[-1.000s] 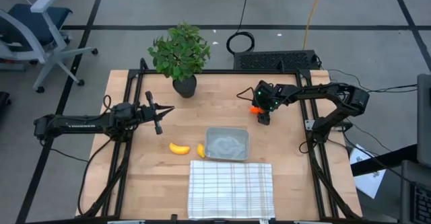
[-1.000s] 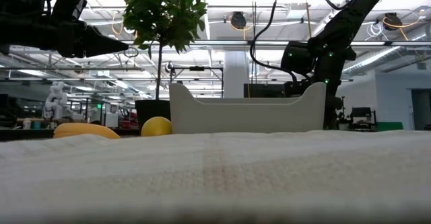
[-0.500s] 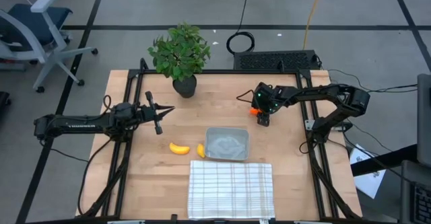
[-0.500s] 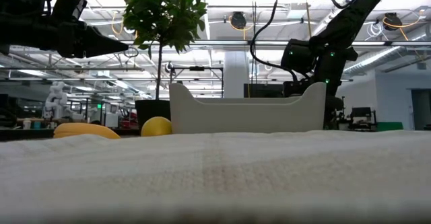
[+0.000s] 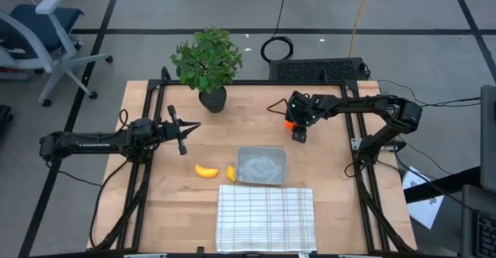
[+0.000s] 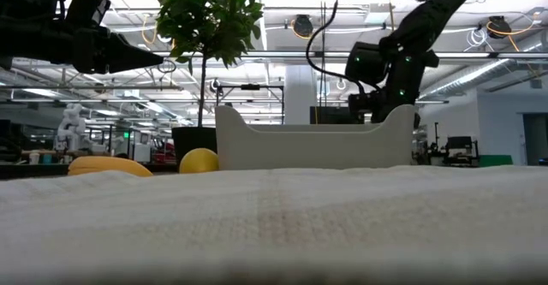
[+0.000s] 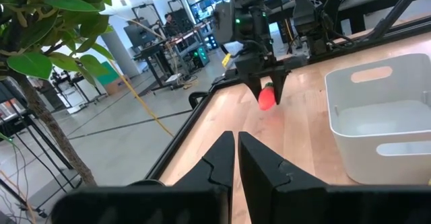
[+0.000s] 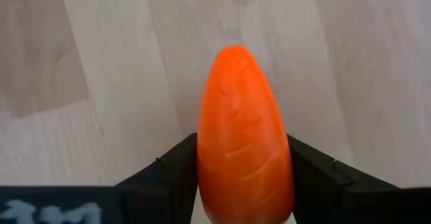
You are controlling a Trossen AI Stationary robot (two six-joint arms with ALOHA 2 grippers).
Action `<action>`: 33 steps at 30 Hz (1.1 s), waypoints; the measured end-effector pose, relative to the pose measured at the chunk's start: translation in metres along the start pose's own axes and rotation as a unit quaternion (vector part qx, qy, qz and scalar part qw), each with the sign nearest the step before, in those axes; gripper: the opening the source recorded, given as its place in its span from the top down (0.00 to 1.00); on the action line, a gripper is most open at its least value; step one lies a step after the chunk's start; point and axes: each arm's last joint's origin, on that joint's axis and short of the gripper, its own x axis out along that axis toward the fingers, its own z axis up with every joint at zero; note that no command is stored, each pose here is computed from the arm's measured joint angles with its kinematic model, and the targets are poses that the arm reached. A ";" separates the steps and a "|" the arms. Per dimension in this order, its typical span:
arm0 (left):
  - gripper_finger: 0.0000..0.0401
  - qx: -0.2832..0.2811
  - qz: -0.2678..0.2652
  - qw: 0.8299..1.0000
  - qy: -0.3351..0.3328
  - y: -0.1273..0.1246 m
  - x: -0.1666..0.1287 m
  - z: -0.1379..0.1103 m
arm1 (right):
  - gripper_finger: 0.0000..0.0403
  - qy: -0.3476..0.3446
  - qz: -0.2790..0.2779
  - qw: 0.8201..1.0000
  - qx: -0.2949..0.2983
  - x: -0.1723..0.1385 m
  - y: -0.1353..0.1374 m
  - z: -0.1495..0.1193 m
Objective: Pick and placing Produce into tupperware
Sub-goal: Put the carrot into the gray bin
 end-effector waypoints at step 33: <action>0.94 -0.001 0.002 1.000 -0.005 0.000 0.000 0.001 | 0.59 -0.028 0.013 0.998 -0.055 -0.062 0.021 0.060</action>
